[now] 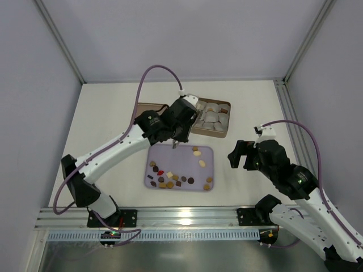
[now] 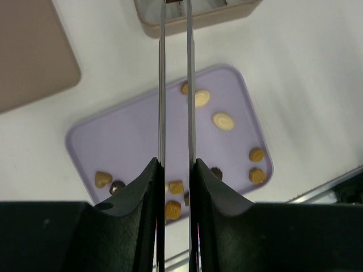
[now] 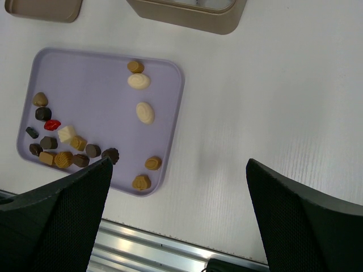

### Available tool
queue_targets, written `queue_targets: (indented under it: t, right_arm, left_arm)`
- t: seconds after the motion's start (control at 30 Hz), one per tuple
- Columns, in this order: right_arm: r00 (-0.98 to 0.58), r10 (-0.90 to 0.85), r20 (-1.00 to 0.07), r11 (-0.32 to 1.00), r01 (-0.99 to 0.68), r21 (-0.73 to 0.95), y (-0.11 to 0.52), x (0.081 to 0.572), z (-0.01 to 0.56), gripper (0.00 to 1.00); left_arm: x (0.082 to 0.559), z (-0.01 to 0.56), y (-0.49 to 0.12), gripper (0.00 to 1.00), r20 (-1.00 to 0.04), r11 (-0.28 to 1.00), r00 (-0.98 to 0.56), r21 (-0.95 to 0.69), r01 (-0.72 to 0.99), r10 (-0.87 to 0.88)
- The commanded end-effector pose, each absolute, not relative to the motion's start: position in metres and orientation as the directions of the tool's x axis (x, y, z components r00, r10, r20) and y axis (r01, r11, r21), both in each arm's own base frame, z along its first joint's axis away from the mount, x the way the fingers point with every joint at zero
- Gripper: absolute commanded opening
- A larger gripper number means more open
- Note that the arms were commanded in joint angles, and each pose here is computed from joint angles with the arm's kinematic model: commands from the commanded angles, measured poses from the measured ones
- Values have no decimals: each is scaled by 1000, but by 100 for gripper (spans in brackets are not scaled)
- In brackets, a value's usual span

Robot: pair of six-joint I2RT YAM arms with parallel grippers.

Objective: Pack the chocolate

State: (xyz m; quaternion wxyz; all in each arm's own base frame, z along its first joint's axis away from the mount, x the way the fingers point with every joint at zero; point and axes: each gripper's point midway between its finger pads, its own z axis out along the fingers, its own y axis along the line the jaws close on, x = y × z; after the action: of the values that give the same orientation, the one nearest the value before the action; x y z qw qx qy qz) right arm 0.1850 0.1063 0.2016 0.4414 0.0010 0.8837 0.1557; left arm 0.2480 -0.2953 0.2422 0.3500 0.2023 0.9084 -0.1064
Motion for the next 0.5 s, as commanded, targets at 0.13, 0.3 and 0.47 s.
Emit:
queue_targets:
  t: [0.13, 0.3, 0.47]
  right_arm:
    - [-579, 160, -799, 947, -137, 289, 107, 190, 214, 100]
    - [-577, 160, -801, 948, -137, 288, 107, 190, 216, 100]
    - [-579, 158, -800, 949, -134, 285, 106, 189, 214, 100]
  left_arm:
    - [311, 254, -319, 24, -723, 878, -622, -45, 477, 301]
    - [335, 245, -327, 25, -715, 876, -623, -33, 481, 316]
    - [349, 222, -333, 26, -684, 877, -647, -23, 480, 336]
